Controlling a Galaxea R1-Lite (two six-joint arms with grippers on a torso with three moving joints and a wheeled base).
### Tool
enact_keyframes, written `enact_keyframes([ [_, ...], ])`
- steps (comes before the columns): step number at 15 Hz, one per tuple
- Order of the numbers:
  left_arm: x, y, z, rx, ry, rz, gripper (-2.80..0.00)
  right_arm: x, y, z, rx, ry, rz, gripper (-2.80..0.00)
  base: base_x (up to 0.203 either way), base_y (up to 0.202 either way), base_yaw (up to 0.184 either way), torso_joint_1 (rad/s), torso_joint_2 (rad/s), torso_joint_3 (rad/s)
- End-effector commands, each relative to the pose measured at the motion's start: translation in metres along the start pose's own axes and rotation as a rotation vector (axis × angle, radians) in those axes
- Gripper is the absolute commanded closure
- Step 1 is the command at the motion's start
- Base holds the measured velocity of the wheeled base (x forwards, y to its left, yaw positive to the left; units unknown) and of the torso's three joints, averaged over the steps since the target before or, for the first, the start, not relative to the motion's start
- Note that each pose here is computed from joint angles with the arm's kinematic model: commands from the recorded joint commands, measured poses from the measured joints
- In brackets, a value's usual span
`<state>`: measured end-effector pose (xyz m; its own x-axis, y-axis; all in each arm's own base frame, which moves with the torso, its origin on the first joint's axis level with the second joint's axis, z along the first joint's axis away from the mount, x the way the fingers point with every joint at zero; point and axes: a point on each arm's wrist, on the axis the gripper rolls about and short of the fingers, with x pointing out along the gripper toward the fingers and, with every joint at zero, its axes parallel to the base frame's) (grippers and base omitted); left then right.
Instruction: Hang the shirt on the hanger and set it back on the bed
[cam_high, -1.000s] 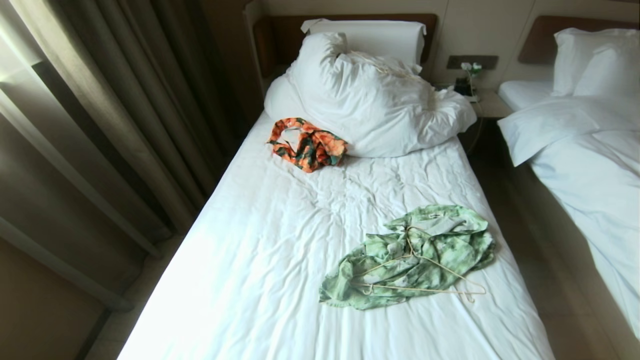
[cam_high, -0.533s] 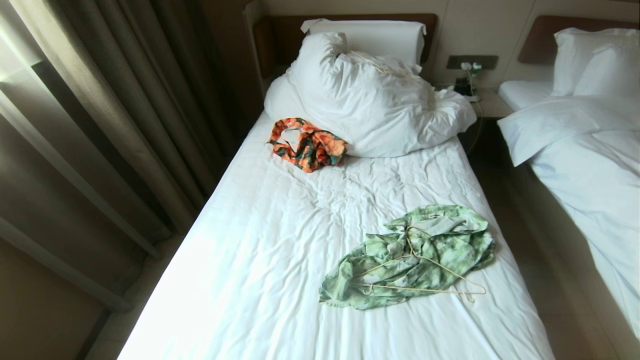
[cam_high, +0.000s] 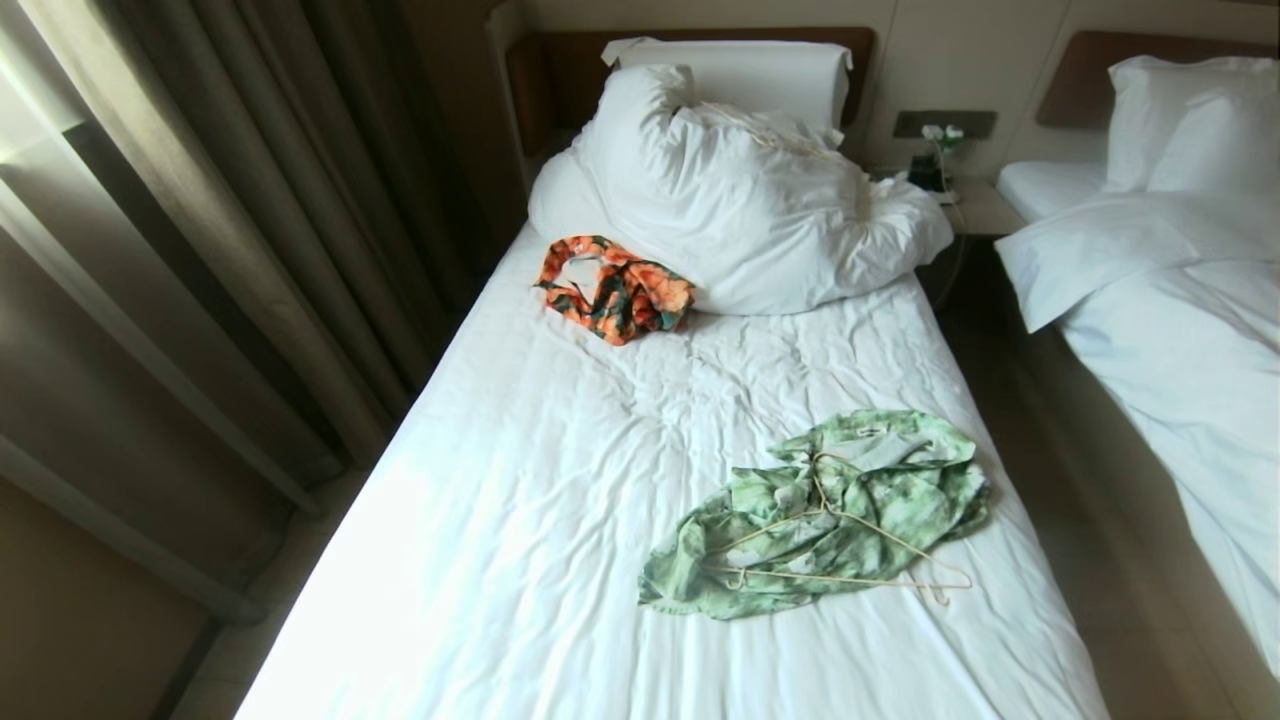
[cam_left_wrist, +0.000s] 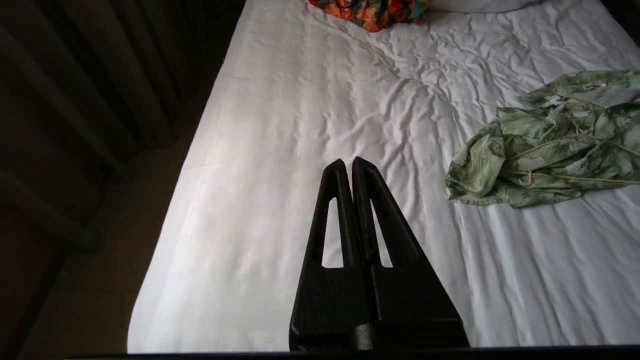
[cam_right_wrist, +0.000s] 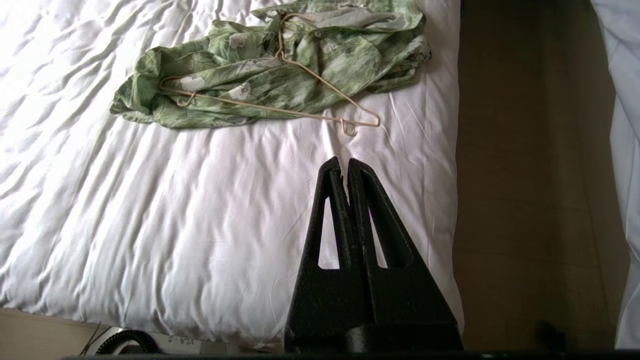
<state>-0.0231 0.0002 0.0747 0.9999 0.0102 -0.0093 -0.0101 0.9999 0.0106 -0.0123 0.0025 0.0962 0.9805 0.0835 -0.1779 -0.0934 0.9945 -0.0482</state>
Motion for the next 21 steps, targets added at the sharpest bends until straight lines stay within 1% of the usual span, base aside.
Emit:
enact_keyframes([
  [1, 0.000, 0.000, 0.000, -0.048, -0.006, 0.003, 0.00, -0.011, 0.002, -0.011, -0.020, -0.130, 0.002, 0.00, 0.000, 0.000, 0.000, 0.000, 0.00, 0.000],
  [2, 0.000, 0.000, 0.001, -0.061, -0.009, 0.005, 0.00, -0.013, 0.002, -0.013, -0.030, -0.172, -0.008, 0.00, 0.000, 0.000, 0.000, 0.000, 0.00, 0.000],
  [4, 0.000, 0.000, 0.001, -0.062, -0.009, 0.005, 0.00, -0.009, -0.001, -0.017, -0.029, -0.224, -0.107, 0.00, 0.000, 0.000, 0.000, 0.000, 0.00, 0.000],
  [5, 0.000, 0.000, 0.001, -0.061, -0.009, 0.005, 0.00, -0.008, -0.001, -0.016, -0.012, -0.238, -0.111, 0.00, 0.000, 0.000, 0.000, 0.000, 0.00, 0.000],
  [6, 0.000, 0.000, 0.001, -0.061, -0.009, 0.005, 0.00, -0.007, 0.000, -0.021, -0.002, -0.193, -0.102, 0.00, 0.000, 0.000, 0.000, 0.000, 0.00, 0.000],
  [7, 0.000, 0.000, 0.001, -0.063, -0.009, 0.005, 0.00, -0.007, 0.000, -0.023, 0.023, -0.173, -0.099, 0.00, 0.000, 0.000, 0.000, 0.000, 0.00, 0.000],
  [8, 0.000, 0.000, 0.001, -0.061, -0.009, 0.005, 0.00, -0.007, 0.000, -0.023, 0.046, -0.176, -0.099, 0.00, 0.000, 0.000, 0.000, 0.000, 0.00, 0.000],
  [9, 0.000, 0.000, 0.001, -0.063, -0.009, 0.005, 0.00, -0.007, -0.001, -0.023, 0.046, -0.177, -0.102, 0.00, 0.000, 0.000, 0.000, 0.000, 0.00, 0.000],
  [11, 0.000, 0.000, 0.001, -0.061, -0.009, 0.005, 0.00, -0.007, 0.000, -0.023, 0.011, -0.176, -0.099, 0.00, 0.000, 0.000, 0.000, 0.000, 0.00, 0.000],
  [21, 0.000, 0.000, 0.001, -0.062, -0.009, 0.005, 0.00, -0.007, 0.000, -0.023, 0.015, -0.175, -0.096, 0.00, 0.000, 0.000, 0.000, 0.000, 0.00, 0.000],
])
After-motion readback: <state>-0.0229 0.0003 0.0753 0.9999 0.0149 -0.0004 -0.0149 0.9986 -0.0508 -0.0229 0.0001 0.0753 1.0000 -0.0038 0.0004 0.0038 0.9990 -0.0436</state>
